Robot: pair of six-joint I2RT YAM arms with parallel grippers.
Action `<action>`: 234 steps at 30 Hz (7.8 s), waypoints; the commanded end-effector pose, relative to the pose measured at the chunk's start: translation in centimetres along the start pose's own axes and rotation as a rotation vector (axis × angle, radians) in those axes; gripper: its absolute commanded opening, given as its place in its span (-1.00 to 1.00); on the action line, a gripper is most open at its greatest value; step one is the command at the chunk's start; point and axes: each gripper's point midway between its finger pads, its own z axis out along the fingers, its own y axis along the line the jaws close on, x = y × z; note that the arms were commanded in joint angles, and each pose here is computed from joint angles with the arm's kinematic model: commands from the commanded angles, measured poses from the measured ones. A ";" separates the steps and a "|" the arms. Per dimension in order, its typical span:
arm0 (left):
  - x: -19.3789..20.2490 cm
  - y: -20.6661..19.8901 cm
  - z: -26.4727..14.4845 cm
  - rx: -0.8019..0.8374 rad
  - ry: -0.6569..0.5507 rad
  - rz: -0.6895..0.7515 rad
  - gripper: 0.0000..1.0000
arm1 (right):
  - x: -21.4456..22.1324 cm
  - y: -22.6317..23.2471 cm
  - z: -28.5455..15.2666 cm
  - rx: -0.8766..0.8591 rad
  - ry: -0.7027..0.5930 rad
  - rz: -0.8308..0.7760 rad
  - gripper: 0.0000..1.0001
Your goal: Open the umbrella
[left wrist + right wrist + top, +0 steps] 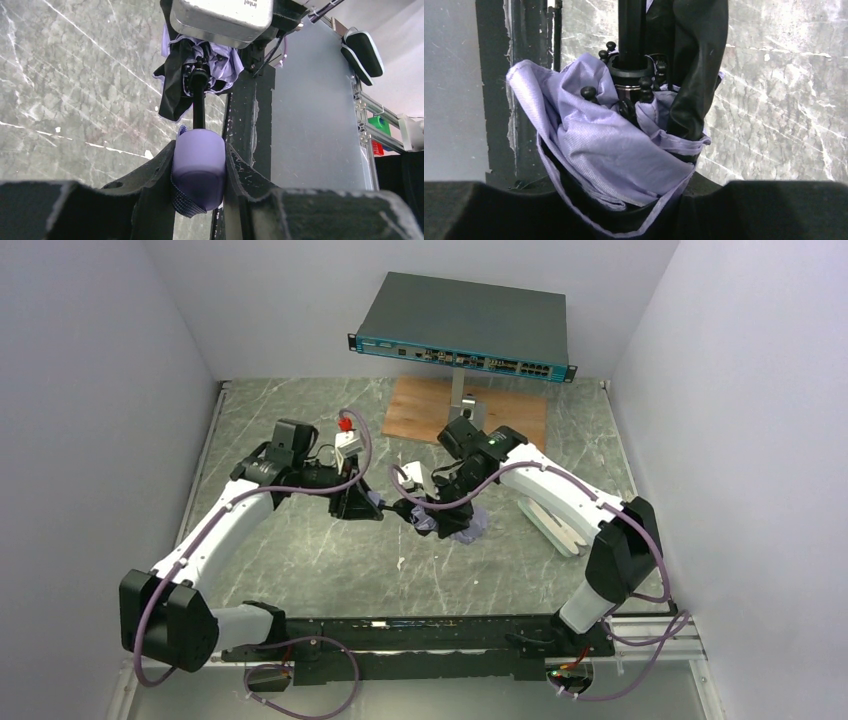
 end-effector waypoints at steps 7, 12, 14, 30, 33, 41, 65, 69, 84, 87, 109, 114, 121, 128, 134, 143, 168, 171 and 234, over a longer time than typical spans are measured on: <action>-2.9 2.6 -9.8 -0.228 -0.120 0.062 -1.00 | 18.7 -0.4 -2.5 -0.028 0.262 0.075 -1.00; -2.2 3.2 -13.9 -0.316 -0.137 0.042 -1.00 | 25.7 -0.2 -5.7 -0.019 0.349 0.185 -1.00; -2.3 3.4 -14.4 -0.314 -0.149 0.043 -1.00 | 25.3 -0.8 -6.1 -0.007 0.329 0.191 -1.00; -9.1 4.1 -17.9 -0.571 -0.228 0.300 0.98 | 17.6 -0.8 -4.1 -0.057 0.203 0.171 -1.00; -11.5 3.4 -19.3 -0.693 -0.244 0.494 0.99 | 15.6 -0.9 -3.8 -0.077 0.158 0.206 -1.00; -7.0 1.2 -9.1 -0.472 0.082 0.899 0.99 | 5.9 -1.2 -3.7 -0.254 -0.082 0.431 -1.00; -1.0 6.0 1.5 -0.341 0.526 1.140 -0.62 | -3.9 1.4 -2.7 -0.394 -0.235 0.343 -0.72; -1.3 5.4 1.3 -0.383 0.446 1.067 -1.00 | -4.1 1.3 -3.5 -0.365 -0.251 0.323 -0.10; -2.9 4.5 -1.5 -0.410 0.227 0.881 -1.00 | -2.0 -2.4 -7.6 -0.061 -0.377 0.366 0.99; -2.9 4.0 -1.1 -0.374 0.214 0.846 -1.00 | -3.5 -2.5 -7.8 -0.037 -0.429 0.322 0.99; -4.3 0.9 0.1 -0.062 0.116 0.536 -1.00 | -4.6 -0.3 -6.9 0.152 -0.478 -0.068 0.23; -5.1 2.1 -0.3 -0.140 0.109 0.523 -0.37 | -5.5 0.0 -7.3 0.129 -0.507 -0.043 -1.00; -11.7 -0.5 -2.9 -0.302 -0.086 0.802 0.41 | -5.4 -1.1 -6.6 0.104 -0.451 0.203 -1.00; -9.5 -5.4 1.8 -0.088 0.041 1.012 -0.09 | -5.6 -1.3 -5.8 0.120 -0.433 0.282 -1.00; -7.9 -5.4 4.8 -0.060 0.101 1.066 -0.13 | -6.1 -1.0 -6.2 0.125 -0.445 0.259 -1.00; -4.4 -2.6 5.5 -0.088 0.219 1.007 -0.09 | -6.4 -0.5 -7.0 0.151 -0.461 0.203 -1.00; -5.6 1.3 4.8 -0.297 0.225 0.963 0.09 | -6.5 -0.2 -7.1 0.155 -0.464 0.136 -1.00; -5.6 1.0 4.9 -0.279 0.221 0.970 0.06 | -6.6 -0.3 -7.0 0.155 -0.466 0.137 -1.00; -6.6 -4.8 1.2 -0.171 0.077 0.832 0.47 | -4.3 -3.8 -9.3 0.037 -0.584 0.455 -1.00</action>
